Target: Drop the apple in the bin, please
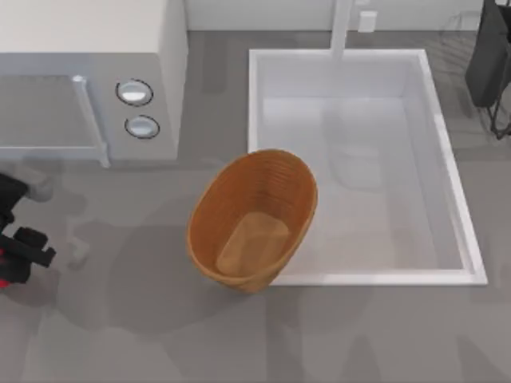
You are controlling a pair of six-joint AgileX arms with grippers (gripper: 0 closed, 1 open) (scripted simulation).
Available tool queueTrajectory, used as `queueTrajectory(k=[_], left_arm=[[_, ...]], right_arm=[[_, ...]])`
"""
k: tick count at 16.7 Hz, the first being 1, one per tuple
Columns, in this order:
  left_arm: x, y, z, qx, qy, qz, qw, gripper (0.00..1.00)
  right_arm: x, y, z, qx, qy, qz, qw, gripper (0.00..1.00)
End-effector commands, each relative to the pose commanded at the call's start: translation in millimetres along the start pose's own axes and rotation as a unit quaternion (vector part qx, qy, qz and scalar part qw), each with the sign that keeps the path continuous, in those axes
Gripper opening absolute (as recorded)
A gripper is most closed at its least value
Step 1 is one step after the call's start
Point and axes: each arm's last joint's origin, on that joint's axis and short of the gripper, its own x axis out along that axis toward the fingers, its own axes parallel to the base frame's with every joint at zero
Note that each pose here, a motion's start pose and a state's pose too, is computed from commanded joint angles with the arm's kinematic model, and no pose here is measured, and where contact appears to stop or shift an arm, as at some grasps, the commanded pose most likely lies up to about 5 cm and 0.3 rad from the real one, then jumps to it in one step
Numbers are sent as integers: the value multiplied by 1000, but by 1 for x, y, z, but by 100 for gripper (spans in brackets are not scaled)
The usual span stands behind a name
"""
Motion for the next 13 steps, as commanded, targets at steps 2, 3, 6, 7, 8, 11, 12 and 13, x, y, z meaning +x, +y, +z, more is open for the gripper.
queueTrajectory(k=[2, 3, 6, 7, 8, 11, 12, 13], left_arm=[[-23, 2, 5, 2, 2, -1, 1000, 0], [-36, 2, 6, 2, 6, -3, 1000, 0], [-79, 1, 4, 2, 20, -11, 1000, 0], [-93, 0, 2, 2, 20, -10, 1000, 0], [-106, -1, 1, 1, 17, -9, 1000, 0], [-131, -3, -4, -1, 4, -2, 1000, 0], [-132, -3, -4, -1, 4, -2, 1000, 0], [-132, -3, -4, -1, 4, -2, 1000, 0]], right_arm=[[0, 0, 0, 0, 0, 0, 1000, 100], [0, 0, 0, 0, 0, 0, 1000, 100], [0, 0, 0, 0, 0, 0, 1000, 100], [0, 0, 0, 0, 0, 0, 1000, 100], [0, 0, 0, 0, 0, 0, 1000, 100], [0, 0, 0, 0, 0, 0, 1000, 100], [0, 0, 0, 0, 0, 0, 1000, 100], [0, 0, 0, 0, 0, 0, 1000, 100]])
